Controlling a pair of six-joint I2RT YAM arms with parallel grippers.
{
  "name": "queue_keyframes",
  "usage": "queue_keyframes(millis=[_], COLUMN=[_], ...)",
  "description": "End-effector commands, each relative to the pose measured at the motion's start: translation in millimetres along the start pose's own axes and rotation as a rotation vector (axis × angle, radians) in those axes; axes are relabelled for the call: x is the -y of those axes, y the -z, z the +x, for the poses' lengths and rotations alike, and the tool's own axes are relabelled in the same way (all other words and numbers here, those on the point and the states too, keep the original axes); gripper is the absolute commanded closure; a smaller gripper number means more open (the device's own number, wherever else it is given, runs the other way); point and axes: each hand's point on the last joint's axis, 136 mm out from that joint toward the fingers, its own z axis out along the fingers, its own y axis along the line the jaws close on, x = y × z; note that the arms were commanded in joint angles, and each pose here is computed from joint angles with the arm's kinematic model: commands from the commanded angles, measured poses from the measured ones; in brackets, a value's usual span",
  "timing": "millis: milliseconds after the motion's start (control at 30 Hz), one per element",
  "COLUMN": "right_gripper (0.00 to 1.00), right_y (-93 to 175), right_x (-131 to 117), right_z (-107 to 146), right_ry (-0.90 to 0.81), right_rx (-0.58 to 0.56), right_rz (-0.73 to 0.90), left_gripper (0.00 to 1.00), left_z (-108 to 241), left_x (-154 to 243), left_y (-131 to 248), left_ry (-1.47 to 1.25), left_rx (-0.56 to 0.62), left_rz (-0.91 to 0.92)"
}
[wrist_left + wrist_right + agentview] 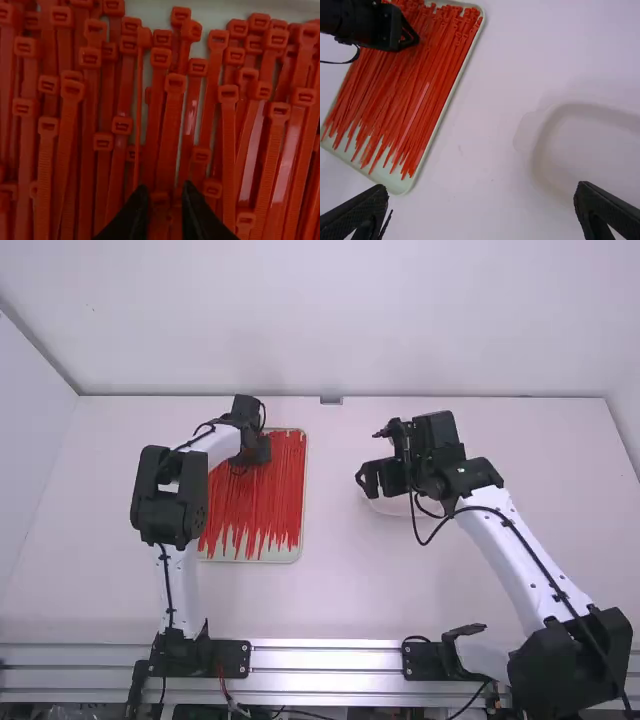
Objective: Fasten the cable tie
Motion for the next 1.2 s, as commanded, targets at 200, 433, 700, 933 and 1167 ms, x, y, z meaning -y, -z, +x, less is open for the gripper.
queue_keyframes(millis=[200, 433, 700, 933, 1167], right_gripper=[0.01, 0.01, 0.01, 0.01, 0.01], right_y=[4.3, 4.3, 4.4, 4.4, 5.2], right_x=[-0.6, -0.5, 0.0, -1.7, -11.6], right_z=[-11.3, -11.5, -11.3, -16.6, -23.9], right_ry=[0.004, 0.004, 0.003, 0.011, 0.025], right_rx=[0.024, 0.025, 0.024, 0.045, 0.074], right_rz=[0.002, 0.003, 0.003, -0.003, -0.059], left_gripper=[0.89, 0.92, 0.98, 0.98, 0.98], left_z=[4.3, -3.5, -41.0, -72.2, -56.0], left_x=[2.0, 3.2, -9.9, -9.5, -7.2], left_y=[-3.6, -2.1, 48.1, 150.0, 229.6], left_ry=[-0.001, -0.001, 0.087, 0.086, 0.082], left_rx=[-0.001, 0.024, 0.124, 0.299, 0.406], left_rz=[-0.007, -0.005, -0.094, -0.066, -0.028])
